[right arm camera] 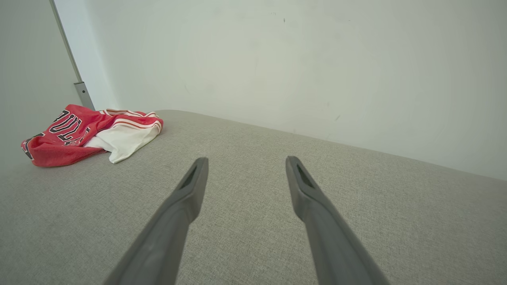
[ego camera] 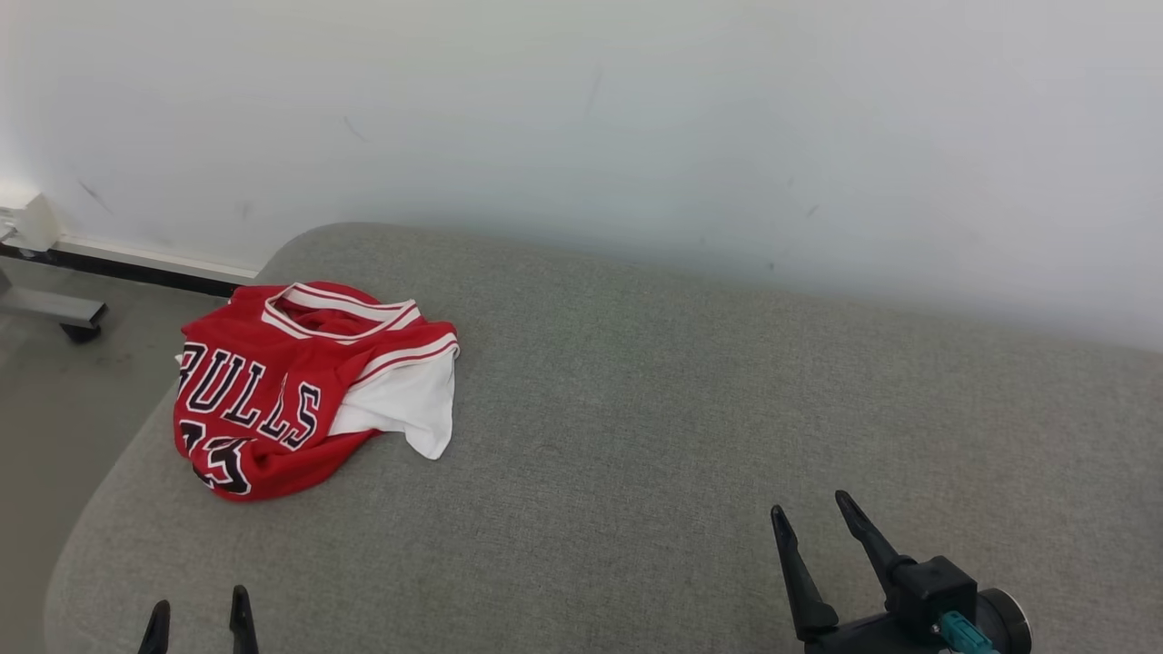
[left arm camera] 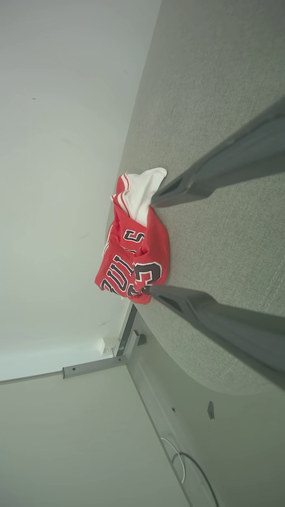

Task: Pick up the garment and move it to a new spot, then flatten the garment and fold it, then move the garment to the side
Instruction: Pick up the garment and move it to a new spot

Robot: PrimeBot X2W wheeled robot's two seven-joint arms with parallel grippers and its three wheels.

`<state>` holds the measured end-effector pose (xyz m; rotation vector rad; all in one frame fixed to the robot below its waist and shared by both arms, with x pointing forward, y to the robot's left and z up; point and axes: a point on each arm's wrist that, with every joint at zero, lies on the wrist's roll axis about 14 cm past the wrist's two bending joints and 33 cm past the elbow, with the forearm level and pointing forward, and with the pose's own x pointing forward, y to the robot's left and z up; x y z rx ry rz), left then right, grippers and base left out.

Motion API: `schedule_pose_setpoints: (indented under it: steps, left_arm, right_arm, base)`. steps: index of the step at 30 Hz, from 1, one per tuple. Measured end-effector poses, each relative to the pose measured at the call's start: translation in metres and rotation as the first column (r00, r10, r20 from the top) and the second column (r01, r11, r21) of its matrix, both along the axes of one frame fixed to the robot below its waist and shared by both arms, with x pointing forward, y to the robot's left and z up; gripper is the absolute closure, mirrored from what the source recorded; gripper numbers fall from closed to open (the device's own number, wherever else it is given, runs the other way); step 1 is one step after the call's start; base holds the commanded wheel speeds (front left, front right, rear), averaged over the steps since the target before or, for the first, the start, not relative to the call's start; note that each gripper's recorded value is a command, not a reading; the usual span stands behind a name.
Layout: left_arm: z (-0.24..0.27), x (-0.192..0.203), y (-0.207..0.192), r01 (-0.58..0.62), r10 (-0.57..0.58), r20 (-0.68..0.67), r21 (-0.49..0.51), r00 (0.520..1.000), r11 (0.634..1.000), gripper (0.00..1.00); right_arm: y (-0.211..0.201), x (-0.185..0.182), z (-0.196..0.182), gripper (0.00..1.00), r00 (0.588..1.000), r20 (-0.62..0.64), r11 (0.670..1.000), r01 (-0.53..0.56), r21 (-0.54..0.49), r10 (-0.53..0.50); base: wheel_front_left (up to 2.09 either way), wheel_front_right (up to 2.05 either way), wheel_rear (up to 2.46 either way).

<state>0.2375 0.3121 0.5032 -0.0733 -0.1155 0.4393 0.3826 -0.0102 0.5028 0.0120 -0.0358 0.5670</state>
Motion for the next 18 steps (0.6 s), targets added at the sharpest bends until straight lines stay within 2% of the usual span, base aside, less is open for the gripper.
schedule_pose_setpoints:
  steps: [10,18]
  left_arm:
    - [-0.005,0.007,0.0,0.006,-0.006,-0.017,-0.007,1.0,1.0,0.0]
    - [-0.014,0.045,0.007,0.02,-0.023,-0.066,-0.053,0.998,0.998,0.0]
  right_arm:
    - [-0.003,-0.001,-0.002,0.0,1.0,-0.005,1.0,0.007,0.0,-0.007]
    - [-0.004,-0.003,-0.008,0.0,1.0,-0.022,1.0,0.002,-0.013,-0.002]
  base:
    - [0.0,0.0,0.0]
    - [0.0,0.0,0.0]
